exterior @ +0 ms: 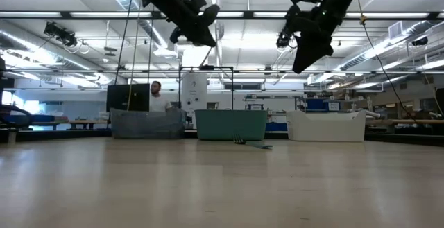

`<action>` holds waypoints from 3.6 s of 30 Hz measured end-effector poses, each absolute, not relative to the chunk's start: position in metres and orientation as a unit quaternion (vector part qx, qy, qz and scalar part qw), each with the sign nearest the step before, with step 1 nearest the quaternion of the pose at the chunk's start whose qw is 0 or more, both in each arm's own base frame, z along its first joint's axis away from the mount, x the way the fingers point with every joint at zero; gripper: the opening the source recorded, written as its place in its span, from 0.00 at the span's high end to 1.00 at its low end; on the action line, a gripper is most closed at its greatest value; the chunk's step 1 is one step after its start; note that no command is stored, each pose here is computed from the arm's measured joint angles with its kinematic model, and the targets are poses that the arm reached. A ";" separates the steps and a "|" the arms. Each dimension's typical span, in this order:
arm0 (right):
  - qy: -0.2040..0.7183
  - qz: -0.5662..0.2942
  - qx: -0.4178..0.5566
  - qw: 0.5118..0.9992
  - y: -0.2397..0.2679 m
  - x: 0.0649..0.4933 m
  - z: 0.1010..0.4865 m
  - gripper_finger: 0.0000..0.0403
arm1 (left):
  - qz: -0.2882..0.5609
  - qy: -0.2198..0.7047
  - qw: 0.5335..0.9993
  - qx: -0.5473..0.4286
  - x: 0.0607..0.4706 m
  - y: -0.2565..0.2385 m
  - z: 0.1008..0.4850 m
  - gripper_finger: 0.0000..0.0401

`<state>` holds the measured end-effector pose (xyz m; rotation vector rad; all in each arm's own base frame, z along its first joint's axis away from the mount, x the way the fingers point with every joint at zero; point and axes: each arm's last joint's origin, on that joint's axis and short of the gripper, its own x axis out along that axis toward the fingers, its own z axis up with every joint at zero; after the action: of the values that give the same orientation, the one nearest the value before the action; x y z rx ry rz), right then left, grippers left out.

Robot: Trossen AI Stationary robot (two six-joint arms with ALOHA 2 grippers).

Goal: Sort silverware by color (type)
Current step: Put the top orange fork into the blue bin, then put the blue fork into the black bin

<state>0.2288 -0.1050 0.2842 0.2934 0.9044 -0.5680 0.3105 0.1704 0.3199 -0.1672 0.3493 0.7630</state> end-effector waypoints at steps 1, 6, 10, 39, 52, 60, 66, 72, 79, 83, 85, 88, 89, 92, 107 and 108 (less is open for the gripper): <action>0.427 -0.271 0.139 0.852 -0.106 0.229 0.285 0.75 | 0.375 0.164 0.911 -0.058 0.308 0.177 0.323 0.97; 0.421 -0.272 0.138 0.854 -0.106 0.230 0.285 0.75 | 0.368 0.153 0.917 0.003 0.304 0.206 0.320 0.95; 0.421 -0.271 0.138 0.855 -0.106 0.230 0.285 0.75 | 0.322 0.180 0.929 0.024 0.307 0.224 0.302 0.94; 0.405 -0.294 0.184 0.846 -0.106 0.230 0.285 0.75 | 0.243 0.284 0.925 0.061 0.350 0.248 0.194 0.91; 0.399 -0.302 0.202 0.842 -0.106 0.230 0.285 0.75 | 0.246 0.303 0.919 0.060 0.358 0.243 0.205 0.89; 0.402 -0.277 0.224 0.844 -0.102 0.231 0.285 0.75 | 0.237 0.317 0.917 0.058 0.364 0.238 0.241 0.87; 0.447 -0.228 0.234 0.833 -0.086 0.231 0.280 0.75 | 0.205 0.341 0.916 0.046 0.358 0.216 0.291 0.86; 0.458 -0.244 0.286 0.806 -0.075 0.230 0.278 0.75 | 0.228 0.338 0.906 -0.113 0.355 0.186 0.304 0.86; 0.464 -0.244 0.337 0.782 -0.065 0.230 0.276 0.75 | 0.218 0.342 0.890 -0.207 0.370 0.145 0.301 0.86; 0.478 -0.223 0.343 0.777 -0.060 0.230 0.276 0.75 | 0.236 0.332 0.875 -0.262 0.380 0.124 0.297 0.86; 0.479 -0.223 0.344 0.776 -0.059 0.230 0.276 0.75 | 0.279 0.322 0.854 -0.300 0.385 0.117 0.290 0.86; 0.480 -0.226 0.348 0.773 -0.059 0.229 0.275 0.75 | 0.324 0.306 0.827 -0.343 0.395 0.109 0.277 0.86; 0.480 -0.226 0.348 0.773 -0.059 0.229 0.275 0.75 | 0.331 0.305 0.819 -0.355 0.397 0.107 0.272 0.86; 0.480 -0.226 0.348 0.773 -0.059 0.229 0.275 0.75 | 0.345 0.312 0.796 -0.387 0.407 0.099 0.254 0.86; 0.478 -0.238 0.341 0.774 -0.059 0.229 0.275 0.75 | 0.408 0.324 0.692 -0.500 0.438 0.074 0.172 0.86; 0.478 -0.238 0.341 0.773 -0.059 0.229 0.275 0.75 | 0.408 0.321 0.688 -0.506 0.439 0.074 0.171 0.86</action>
<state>0.2288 -0.0594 0.2751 0.7392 1.0365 -0.5148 0.4391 0.0743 0.1706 -1.1333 0.7177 0.9134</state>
